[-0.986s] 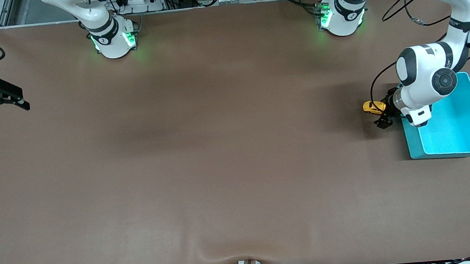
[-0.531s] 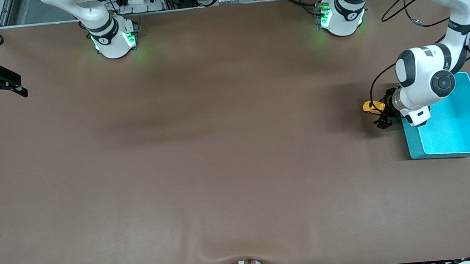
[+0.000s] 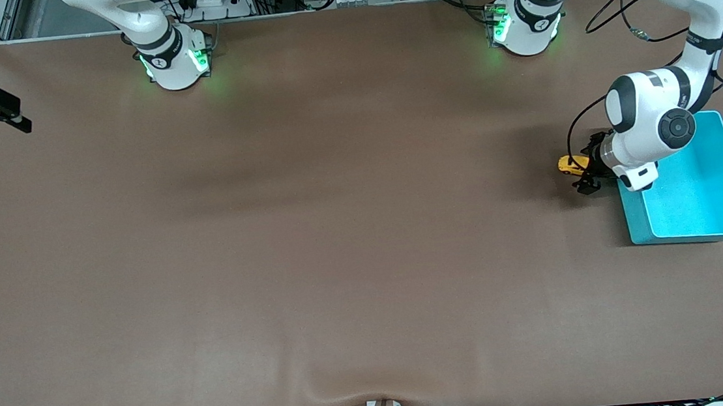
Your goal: Wind and store yellow beetle car
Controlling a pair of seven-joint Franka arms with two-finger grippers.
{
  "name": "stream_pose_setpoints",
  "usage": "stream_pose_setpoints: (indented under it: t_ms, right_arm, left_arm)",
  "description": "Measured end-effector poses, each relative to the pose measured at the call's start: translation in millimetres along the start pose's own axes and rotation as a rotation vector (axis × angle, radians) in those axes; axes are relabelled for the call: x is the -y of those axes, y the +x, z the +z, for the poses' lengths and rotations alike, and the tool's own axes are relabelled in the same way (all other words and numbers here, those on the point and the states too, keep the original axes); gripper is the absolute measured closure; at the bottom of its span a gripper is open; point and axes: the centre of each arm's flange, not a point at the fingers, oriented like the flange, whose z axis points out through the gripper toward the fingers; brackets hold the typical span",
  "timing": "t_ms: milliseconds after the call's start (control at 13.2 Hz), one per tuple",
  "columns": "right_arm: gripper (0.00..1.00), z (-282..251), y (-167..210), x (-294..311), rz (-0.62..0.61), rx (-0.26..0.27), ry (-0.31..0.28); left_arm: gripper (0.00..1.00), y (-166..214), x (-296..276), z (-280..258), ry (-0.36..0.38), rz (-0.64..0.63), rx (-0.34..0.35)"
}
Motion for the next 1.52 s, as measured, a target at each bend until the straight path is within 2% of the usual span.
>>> stream_pose_setpoints:
  t_ms: [152, 379, 607, 759, 1214, 1517]
  right_arm:
    - [0.0, 0.5, -0.2, 1.2, 0.002, 0.005, -0.008]
    - [0.0, 1.9, 0.5, 1.4, 0.0, 0.013, -0.033]
    - [0.0, 6.2, 3.6, 3.2, -0.004, 0.022, -0.037]
    - [0.0, 8.0, 4.8, 3.3, -0.004, 0.026, -0.037]
    - [0.0, 8.4, 5.3, 4.4, -0.006, 0.027, -0.039]
    - [0.0, 9.3, 5.9, 4.6, -0.007, 0.029, -0.039]
  left_arm:
    - [0.04, 1.5, 1.4, 1.8, 0.004, -0.001, 0.0]
    - [0.31, 2.1, 2.3, 5.2, 0.019, 0.02, -0.015]
    - [0.38, 2.1, 2.9, 6.2, 0.021, 0.021, -0.015]
    - [0.53, 3.1, 3.5, 4.1, 0.02, 0.018, -0.017]
    - [0.53, 5.7, -2.4, -3.2, -0.002, 0.019, -0.027]
    - [0.53, 9.2, -14.6, -44.1, -0.026, 0.023, -0.047]
